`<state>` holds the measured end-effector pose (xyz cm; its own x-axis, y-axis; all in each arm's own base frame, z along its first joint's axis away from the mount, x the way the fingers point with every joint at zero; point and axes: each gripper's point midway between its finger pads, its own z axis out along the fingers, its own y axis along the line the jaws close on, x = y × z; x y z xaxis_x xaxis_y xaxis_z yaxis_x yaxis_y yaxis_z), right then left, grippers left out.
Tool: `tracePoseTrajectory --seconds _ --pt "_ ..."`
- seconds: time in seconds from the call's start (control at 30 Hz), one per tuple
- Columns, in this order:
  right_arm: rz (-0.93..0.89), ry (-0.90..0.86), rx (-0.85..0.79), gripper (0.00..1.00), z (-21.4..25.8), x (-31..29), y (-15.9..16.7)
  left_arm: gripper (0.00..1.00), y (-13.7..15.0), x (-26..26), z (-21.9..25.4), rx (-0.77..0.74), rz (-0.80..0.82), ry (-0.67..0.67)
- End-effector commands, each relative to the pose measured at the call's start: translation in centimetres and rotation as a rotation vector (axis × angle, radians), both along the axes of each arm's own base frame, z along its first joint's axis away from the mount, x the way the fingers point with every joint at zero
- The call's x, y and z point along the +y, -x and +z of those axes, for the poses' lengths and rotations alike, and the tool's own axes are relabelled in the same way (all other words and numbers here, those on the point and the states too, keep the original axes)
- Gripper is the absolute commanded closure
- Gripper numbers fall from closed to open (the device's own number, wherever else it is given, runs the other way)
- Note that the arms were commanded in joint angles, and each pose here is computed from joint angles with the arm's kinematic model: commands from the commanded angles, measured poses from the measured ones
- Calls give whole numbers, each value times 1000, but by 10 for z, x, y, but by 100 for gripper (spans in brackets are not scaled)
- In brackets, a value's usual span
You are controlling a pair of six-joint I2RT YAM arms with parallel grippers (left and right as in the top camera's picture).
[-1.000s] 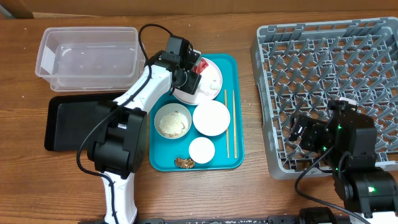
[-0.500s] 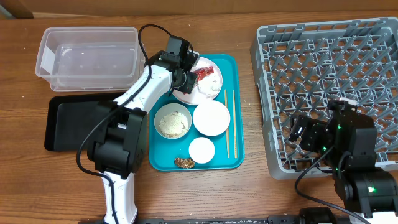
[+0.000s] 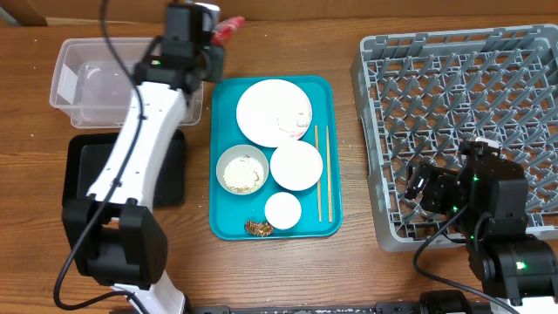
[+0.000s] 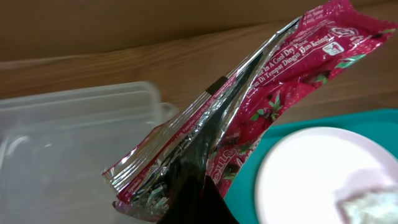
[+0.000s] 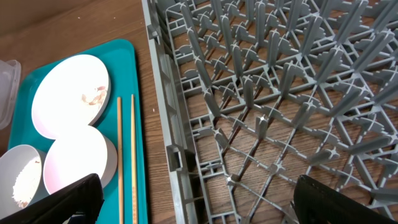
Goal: Sort waste into correct bins and load items into the dishwasher
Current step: 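Carry the red wrapper left and drop it into the clear bin, then return left gripper to the plate and grasp the white tissue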
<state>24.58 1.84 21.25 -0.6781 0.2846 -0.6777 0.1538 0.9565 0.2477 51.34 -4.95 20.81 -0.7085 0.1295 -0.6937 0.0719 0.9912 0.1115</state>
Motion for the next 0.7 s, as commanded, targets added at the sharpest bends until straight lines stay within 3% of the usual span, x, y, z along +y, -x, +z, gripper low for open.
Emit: tracePoseTrajectory --seconds 0.0,0.2,0.23,0.3,0.37,0.47,0.67 --pt "4 -3 -28 0 11 1 -1 96 -3 49 -17 37 121 -13" --pt "3 -3 -25 0 11 1 -1 95 0 88 -39 95 209 -3" --pt "4 -3 -25 0 11 1 -1 86 2 92 -41 104 218 -3" --pt "4 -3 -26 0 11 1 -1 57 4 97 -43 114 228 -3" --pt "4 -3 -26 0 11 1 -1 39 2 97 -41 103 227 -3" --pt "4 -3 -25 0 11 1 -1 35 -2 81 -31 78 179 36" --pt "4 -3 -25 0 11 1 -1 32 -6 -23 -10 51 -140 272"
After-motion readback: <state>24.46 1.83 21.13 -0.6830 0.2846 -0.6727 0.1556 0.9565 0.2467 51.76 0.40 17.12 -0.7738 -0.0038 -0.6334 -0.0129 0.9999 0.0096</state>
